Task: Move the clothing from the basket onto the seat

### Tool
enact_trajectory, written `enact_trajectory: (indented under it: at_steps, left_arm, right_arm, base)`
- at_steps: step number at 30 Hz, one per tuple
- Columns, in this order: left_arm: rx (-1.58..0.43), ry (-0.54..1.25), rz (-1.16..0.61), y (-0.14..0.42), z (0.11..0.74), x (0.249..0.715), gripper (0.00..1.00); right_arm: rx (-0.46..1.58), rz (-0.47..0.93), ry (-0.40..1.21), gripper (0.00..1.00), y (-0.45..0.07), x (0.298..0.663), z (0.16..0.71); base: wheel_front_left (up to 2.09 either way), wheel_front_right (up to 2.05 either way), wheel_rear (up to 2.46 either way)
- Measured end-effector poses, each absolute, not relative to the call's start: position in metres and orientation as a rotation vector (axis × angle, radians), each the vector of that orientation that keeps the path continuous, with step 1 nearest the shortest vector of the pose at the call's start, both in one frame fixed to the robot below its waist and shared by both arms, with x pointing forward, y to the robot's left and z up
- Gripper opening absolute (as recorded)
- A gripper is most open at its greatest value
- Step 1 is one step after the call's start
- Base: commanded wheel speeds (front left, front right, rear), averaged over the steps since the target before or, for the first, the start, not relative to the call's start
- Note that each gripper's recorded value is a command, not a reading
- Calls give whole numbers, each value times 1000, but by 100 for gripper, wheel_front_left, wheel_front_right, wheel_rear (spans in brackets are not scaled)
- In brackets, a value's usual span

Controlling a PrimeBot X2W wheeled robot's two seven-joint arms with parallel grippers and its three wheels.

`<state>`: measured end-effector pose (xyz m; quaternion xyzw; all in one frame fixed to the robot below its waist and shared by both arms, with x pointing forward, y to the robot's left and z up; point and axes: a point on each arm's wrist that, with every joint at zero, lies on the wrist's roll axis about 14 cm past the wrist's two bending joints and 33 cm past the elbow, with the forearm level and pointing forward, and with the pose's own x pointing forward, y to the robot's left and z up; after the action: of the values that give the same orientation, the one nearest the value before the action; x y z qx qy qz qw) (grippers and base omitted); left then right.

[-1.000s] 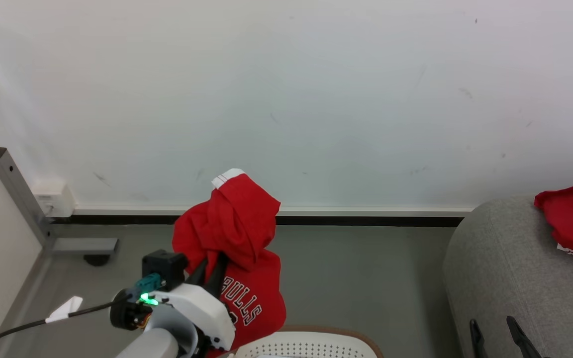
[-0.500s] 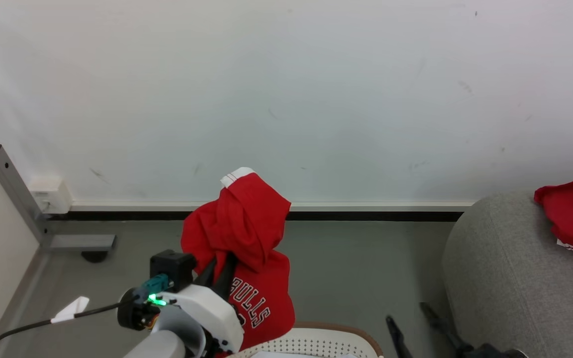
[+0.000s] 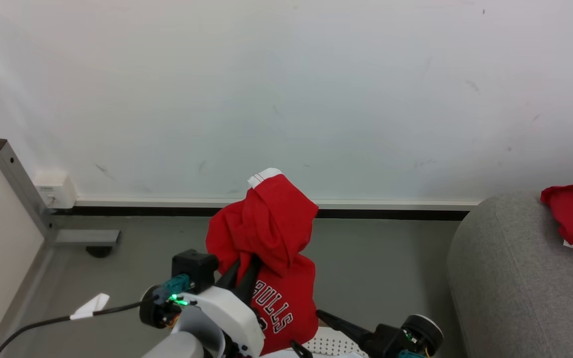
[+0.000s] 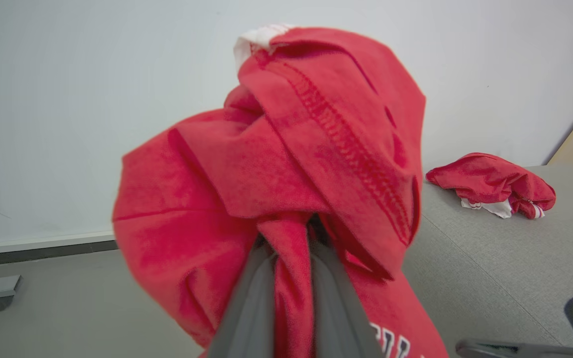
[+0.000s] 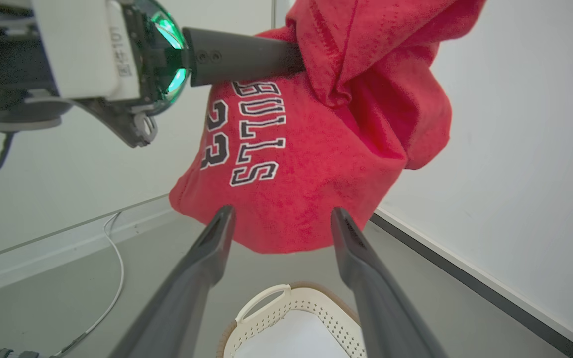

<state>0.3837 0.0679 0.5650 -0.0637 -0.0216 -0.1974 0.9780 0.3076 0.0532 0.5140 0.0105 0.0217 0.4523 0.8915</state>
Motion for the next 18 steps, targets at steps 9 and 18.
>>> enact_trajectory:
  at_steps: [9, 18]
  left_arm:
    - [-174, -41, -465, 45, 572, 375, 0]
    - [-216, -31, -486, 37, 575, 371, 0]
  right_arm:
    - [-42, 1034, 62, 100, 87, 315, 509]
    - [-110, 976, 53, 0, 81, 342, 505]
  base:
    - [0, 0, 0]
    - [0, 0, 0]
